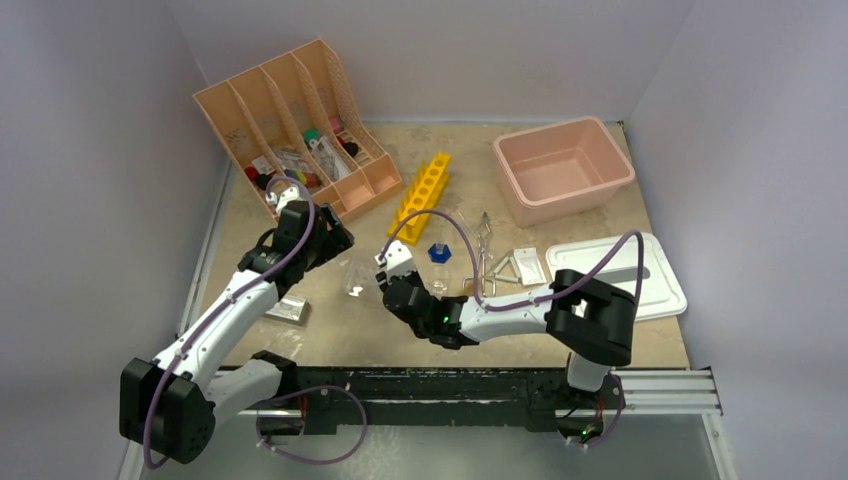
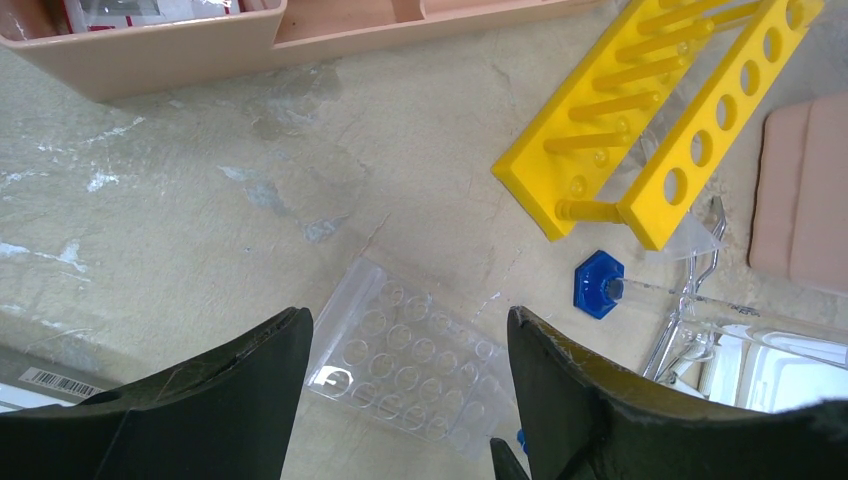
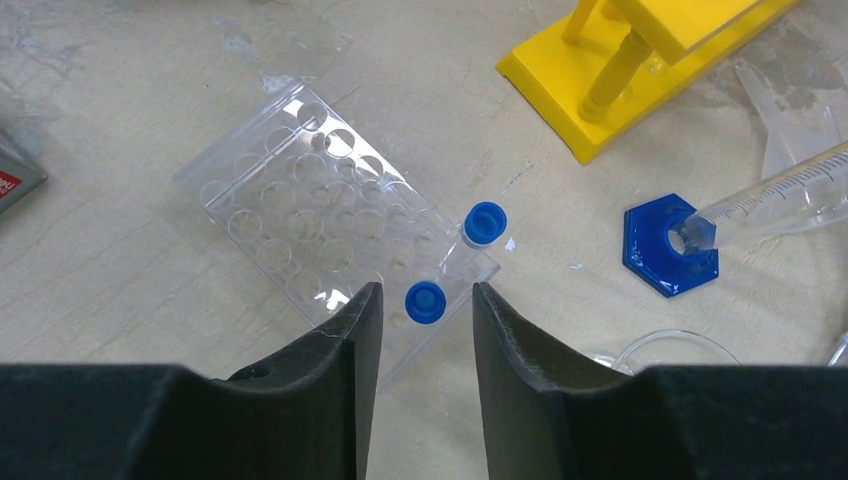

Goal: Organize the chemistry lab equipment

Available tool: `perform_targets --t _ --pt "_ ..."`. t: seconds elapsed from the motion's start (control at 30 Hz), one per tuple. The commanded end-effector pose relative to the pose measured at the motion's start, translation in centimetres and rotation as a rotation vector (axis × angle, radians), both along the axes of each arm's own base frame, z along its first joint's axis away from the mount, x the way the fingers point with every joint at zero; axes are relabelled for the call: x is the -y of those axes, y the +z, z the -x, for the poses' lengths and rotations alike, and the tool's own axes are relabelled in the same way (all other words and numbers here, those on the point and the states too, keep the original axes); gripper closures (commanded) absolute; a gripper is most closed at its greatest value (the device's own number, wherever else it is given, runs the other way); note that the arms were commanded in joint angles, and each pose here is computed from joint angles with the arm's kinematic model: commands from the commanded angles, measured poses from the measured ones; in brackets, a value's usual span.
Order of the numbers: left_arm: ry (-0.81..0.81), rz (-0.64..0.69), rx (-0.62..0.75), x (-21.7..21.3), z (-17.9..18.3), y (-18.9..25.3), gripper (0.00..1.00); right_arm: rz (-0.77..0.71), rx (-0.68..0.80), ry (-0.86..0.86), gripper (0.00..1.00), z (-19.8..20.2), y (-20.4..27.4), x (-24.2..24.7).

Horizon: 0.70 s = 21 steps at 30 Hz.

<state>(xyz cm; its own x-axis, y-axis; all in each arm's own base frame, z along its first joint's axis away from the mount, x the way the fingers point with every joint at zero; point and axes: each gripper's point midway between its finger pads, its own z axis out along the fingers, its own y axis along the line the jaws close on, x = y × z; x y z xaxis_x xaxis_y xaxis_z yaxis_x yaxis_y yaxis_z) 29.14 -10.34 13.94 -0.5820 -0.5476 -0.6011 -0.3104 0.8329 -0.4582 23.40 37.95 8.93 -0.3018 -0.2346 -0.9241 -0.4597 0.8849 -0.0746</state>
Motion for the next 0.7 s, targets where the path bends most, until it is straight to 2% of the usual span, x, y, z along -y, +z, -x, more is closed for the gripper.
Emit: perform_targets --t 0.0,0.4,0.5,0.67 --pt "0.024 0.032 0.061 0.0 -0.7 1.2 0.30 -0.071 0.013 -0.061 0.58 -0.6 2.2 0.3" --pt "0.033 0.004 0.096 -0.7 -0.6 1.7 0.30 -0.066 -0.085 -0.157 0.45 -0.8 5.2 1.6" --pt "0.025 -0.007 0.100 -0.8 -0.6 2.0 0.30 -0.111 -0.119 -0.135 0.40 -0.9 6.7 1.1" --pt "0.009 -0.027 0.077 -0.9 -0.3 1.9 0.30 -0.148 -0.195 -0.087 0.39 -0.4 8.0 1.3"
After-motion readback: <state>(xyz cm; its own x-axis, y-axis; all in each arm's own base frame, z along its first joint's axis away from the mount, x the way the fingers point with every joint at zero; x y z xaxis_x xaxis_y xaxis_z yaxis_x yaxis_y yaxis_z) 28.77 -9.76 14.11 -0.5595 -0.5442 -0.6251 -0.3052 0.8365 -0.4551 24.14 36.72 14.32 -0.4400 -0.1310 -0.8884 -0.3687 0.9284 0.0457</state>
